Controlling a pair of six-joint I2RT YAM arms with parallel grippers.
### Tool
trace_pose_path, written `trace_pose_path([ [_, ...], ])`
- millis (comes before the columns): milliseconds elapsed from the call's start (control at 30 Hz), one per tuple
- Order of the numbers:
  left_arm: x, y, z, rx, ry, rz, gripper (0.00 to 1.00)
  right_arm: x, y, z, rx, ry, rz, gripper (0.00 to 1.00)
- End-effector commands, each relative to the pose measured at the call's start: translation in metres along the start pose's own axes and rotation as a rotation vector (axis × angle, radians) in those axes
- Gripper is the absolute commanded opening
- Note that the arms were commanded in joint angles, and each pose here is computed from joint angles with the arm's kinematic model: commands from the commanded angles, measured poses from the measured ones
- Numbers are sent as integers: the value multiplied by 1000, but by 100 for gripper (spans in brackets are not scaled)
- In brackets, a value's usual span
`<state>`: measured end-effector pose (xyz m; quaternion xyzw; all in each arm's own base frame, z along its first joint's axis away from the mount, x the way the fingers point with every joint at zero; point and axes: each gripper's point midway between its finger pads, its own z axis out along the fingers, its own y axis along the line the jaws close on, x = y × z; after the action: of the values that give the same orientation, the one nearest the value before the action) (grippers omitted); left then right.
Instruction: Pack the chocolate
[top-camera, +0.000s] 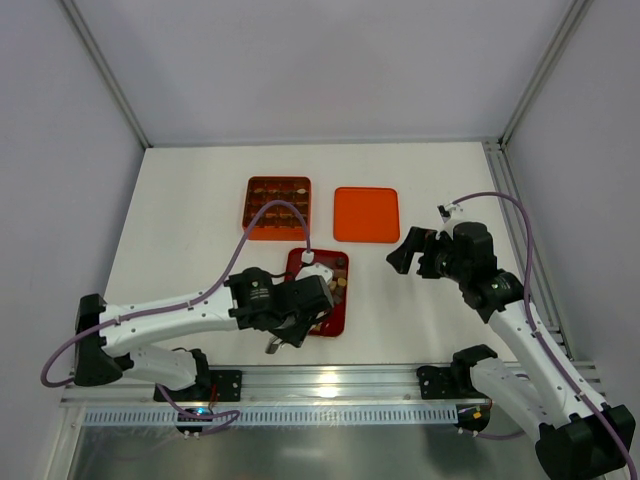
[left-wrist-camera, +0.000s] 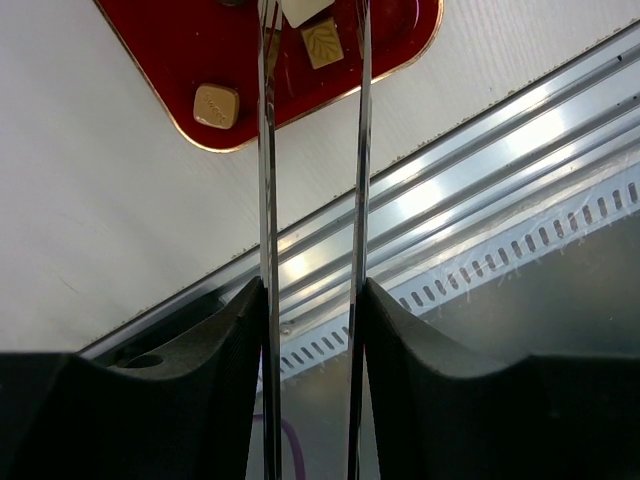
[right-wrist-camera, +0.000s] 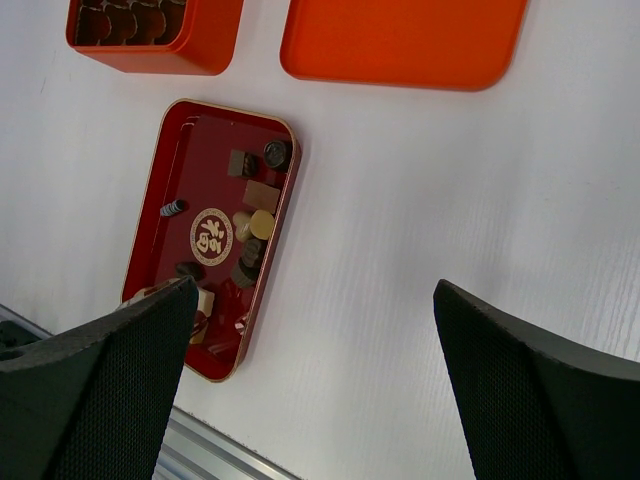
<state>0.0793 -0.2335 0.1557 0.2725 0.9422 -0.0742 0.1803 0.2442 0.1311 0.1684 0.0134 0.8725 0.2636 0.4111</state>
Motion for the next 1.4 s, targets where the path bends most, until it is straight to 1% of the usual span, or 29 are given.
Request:
trace_pose_path([
  [0,-4,3,-3,-32,-19,-17,42,-5,2,-1,-5,-31,-6,100],
  [233,-3,4,-4,-47,-24,-17,43,-4,2,-1,-4,-30,-5,100],
  [767,-4,-5,12,-43,-1,16,43,-6,1,-2,-1,-33,-12,100],
  [1000,-5,-6,16,-51,8,30,41,-6,1,-2,0,-32,-14,100],
  [1200,-5,-3,15,-65,8,32,34,-7,2,-1,-3,-32,-15,100],
  [1367,-12,1,8,-81,-23,34,30,-8,2,-1,-3,-30,-14,100],
])
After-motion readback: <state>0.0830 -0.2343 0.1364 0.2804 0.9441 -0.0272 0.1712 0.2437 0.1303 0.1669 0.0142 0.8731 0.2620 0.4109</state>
